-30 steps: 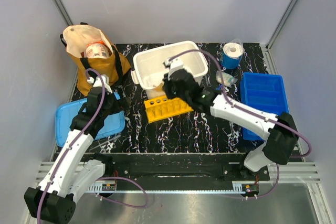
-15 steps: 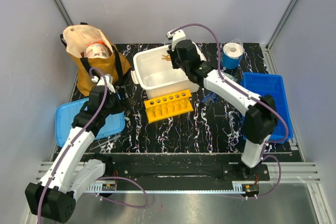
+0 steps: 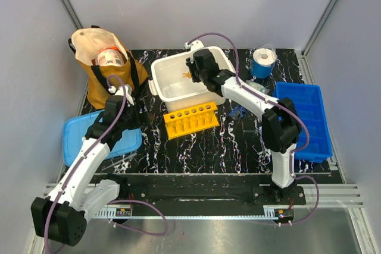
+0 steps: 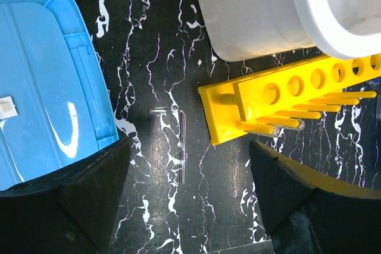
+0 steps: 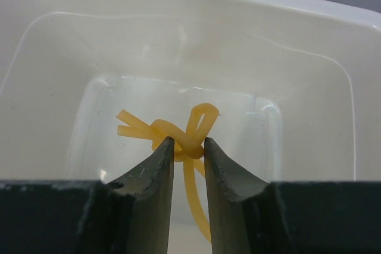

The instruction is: Organize the chemistry lab equipment

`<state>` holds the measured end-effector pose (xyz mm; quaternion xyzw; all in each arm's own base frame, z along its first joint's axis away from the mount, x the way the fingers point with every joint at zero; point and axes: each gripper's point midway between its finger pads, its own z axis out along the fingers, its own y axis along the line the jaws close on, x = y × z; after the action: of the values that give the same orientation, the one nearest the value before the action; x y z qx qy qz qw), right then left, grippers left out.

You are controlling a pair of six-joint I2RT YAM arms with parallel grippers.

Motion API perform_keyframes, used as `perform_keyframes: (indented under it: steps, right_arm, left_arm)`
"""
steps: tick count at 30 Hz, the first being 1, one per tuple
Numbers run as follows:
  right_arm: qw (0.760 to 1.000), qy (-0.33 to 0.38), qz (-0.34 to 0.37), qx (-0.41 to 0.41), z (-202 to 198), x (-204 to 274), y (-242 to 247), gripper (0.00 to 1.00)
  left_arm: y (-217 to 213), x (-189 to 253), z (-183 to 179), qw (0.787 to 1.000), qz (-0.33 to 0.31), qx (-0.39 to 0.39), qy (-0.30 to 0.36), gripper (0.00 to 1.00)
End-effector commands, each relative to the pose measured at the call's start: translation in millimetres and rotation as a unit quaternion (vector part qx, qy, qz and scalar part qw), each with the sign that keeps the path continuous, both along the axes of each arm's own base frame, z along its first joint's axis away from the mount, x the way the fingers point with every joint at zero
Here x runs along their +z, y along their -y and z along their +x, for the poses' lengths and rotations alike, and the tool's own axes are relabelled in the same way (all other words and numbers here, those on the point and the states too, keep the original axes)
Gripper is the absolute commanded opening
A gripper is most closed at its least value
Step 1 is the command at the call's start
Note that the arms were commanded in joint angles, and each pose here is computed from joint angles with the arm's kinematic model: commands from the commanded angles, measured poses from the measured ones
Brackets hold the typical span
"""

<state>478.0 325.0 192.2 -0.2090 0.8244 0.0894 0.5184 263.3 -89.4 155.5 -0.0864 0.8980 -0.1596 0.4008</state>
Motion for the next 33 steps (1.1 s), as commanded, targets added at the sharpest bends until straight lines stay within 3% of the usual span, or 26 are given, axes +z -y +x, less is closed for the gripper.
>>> perform_keyframes:
  steps: [1, 12, 16, 19, 26, 33]
  right_arm:
    - [0.999, 0.035, 0.041, -0.003, -3, 57, 1, 0.33]
    - [0.996, 0.011, 0.085, -0.011, -47, 97, 25, 0.45]
    - [0.994, 0.004, 0.107, -0.009, -70, 117, 36, 0.4]
    - [0.991, 0.001, 0.136, 0.005, -94, 132, 43, 0.38]
    - [0.982, 0.015, 0.187, 0.023, -145, 152, 69, 0.38]
    - [0.981, 0.032, 0.193, 0.011, -164, 156, 90, 0.38]
  left_arm:
    - [7, 1, 7, 1.0, -0.01, -0.013, 0.002, 0.83]
    - [15, -19, 8, 0.998, -0.013, -0.031, -0.054, 0.78]
    - [19, -25, 9, 0.997, -0.019, -0.027, -0.065, 0.73]
    - [24, -36, 8, 0.997, 0.014, -0.03, -0.074, 0.7]
    - [38, -66, 5, 0.993, 0.052, -0.015, -0.107, 0.51]
    - [40, -90, -7, 0.991, 0.063, 0.003, -0.116, 0.42]
